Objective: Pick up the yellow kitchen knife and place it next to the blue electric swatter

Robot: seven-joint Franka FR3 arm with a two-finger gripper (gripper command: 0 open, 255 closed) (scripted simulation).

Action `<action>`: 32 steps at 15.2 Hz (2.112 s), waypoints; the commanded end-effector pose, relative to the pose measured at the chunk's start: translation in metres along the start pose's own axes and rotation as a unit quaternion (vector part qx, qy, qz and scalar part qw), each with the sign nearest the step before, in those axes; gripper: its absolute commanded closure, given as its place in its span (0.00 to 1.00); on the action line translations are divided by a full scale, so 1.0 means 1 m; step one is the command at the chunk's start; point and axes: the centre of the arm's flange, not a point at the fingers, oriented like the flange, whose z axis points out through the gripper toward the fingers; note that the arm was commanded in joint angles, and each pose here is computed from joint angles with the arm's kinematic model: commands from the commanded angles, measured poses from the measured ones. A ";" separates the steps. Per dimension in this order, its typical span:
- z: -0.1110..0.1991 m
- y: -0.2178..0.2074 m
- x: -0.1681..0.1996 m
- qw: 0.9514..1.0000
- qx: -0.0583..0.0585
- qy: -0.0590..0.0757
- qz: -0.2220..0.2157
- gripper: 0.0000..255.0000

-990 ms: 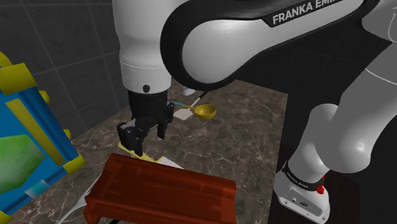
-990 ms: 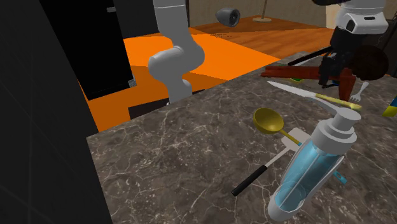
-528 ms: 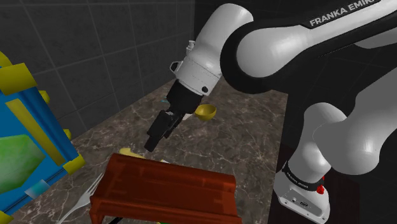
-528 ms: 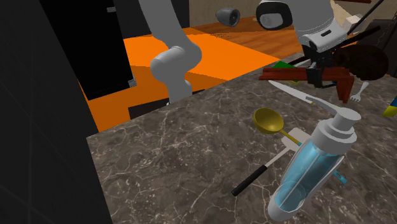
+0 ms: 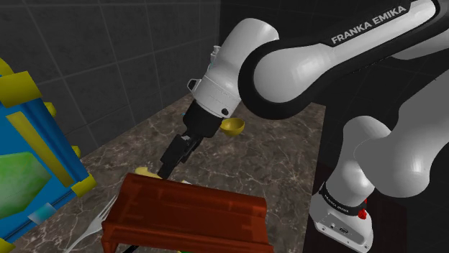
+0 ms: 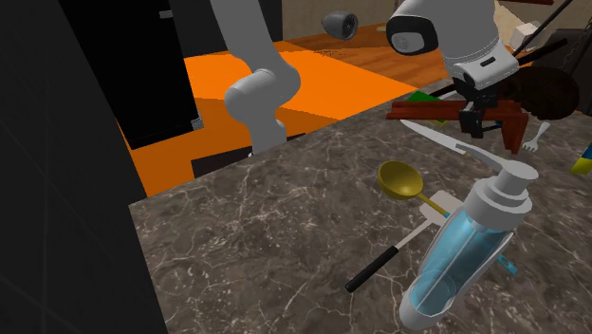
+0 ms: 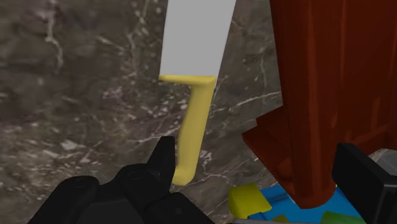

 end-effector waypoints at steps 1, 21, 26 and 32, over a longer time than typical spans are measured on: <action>0.000 0.000 0.000 1.000 0.000 0.000 0.000 0.00; 0.018 -0.040 -0.009 0.994 -0.108 0.009 0.013 0.00; 0.034 -0.040 -0.072 0.975 -0.203 0.092 0.016 0.00; 0.063 -0.027 -0.066 0.975 -0.203 0.092 0.016 0.00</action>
